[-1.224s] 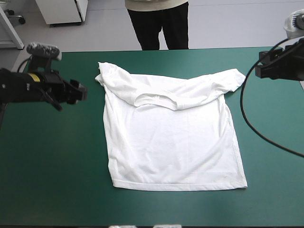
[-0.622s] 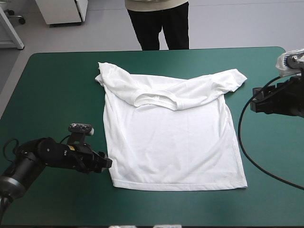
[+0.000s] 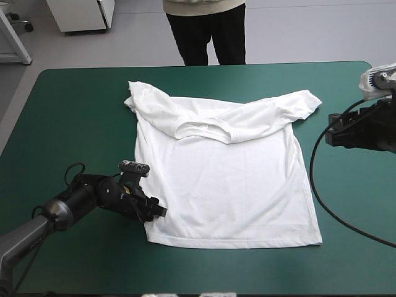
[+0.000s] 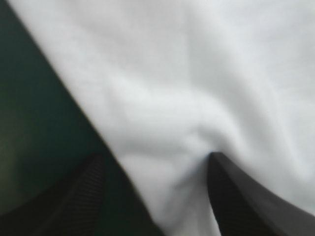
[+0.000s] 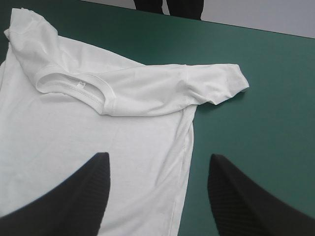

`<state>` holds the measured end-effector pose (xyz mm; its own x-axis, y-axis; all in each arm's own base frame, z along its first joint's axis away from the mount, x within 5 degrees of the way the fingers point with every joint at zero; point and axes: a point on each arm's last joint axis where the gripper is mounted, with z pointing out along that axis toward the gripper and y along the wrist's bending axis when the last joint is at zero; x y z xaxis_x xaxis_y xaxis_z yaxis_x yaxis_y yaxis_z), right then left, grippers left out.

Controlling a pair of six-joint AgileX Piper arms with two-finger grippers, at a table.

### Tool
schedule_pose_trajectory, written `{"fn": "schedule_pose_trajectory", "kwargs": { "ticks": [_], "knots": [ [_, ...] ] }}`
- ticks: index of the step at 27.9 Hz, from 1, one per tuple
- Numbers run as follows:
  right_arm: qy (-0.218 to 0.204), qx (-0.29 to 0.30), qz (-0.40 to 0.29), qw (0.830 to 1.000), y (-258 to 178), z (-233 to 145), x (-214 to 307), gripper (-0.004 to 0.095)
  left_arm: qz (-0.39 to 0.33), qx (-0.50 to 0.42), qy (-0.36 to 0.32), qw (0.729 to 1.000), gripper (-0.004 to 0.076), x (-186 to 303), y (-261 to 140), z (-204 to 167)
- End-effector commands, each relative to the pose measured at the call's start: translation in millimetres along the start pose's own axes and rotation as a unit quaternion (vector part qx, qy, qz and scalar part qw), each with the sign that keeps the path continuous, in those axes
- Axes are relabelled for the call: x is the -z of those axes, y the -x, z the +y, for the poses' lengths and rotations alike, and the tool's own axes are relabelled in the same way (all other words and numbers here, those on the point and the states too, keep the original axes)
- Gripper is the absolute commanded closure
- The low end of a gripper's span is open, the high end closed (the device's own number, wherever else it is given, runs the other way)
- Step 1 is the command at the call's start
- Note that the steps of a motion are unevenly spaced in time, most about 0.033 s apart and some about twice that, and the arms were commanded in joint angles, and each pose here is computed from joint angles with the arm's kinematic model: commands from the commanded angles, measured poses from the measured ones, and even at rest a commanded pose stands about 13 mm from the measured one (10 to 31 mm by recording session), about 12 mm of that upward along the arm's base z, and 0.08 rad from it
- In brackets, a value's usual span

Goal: Fold the cloth

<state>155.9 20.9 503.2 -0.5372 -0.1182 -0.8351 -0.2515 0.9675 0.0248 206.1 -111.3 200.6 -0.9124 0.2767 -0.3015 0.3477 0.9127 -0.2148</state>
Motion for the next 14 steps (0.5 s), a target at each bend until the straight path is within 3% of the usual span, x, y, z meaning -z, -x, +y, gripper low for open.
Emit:
{"fn": "schedule_pose_trajectory", "kwargs": {
  "ticks": [1,3,7,8,14],
  "knots": [
    [-0.007,0.004,-0.044,0.999,7,1,11,0.0384,0.019,0.020,-0.016,0.999,0.0292,-18,-1,-5],
    [-0.004,0.004,-0.032,0.999,5,1,11,0.0403,0.023,0.017,-0.013,0.999,0.0344,-20,-2,-5],
    [-0.003,0.004,0.012,1.000,-4,-1,-3,0.0454,0.027,-0.001,0.001,1.000,0.0685,-20,-2,-2],
    [-0.001,0.001,0.023,1.000,-8,-2,-8,0.0454,0.031,-0.004,0.000,1.000,0.0731,-20,-3,-2],
    [0.010,-0.027,0.135,0.990,-52,-8,-57,0.0453,0.024,-0.003,0.001,1.000,0.0733,-20,-2,-2]
  ]
}}
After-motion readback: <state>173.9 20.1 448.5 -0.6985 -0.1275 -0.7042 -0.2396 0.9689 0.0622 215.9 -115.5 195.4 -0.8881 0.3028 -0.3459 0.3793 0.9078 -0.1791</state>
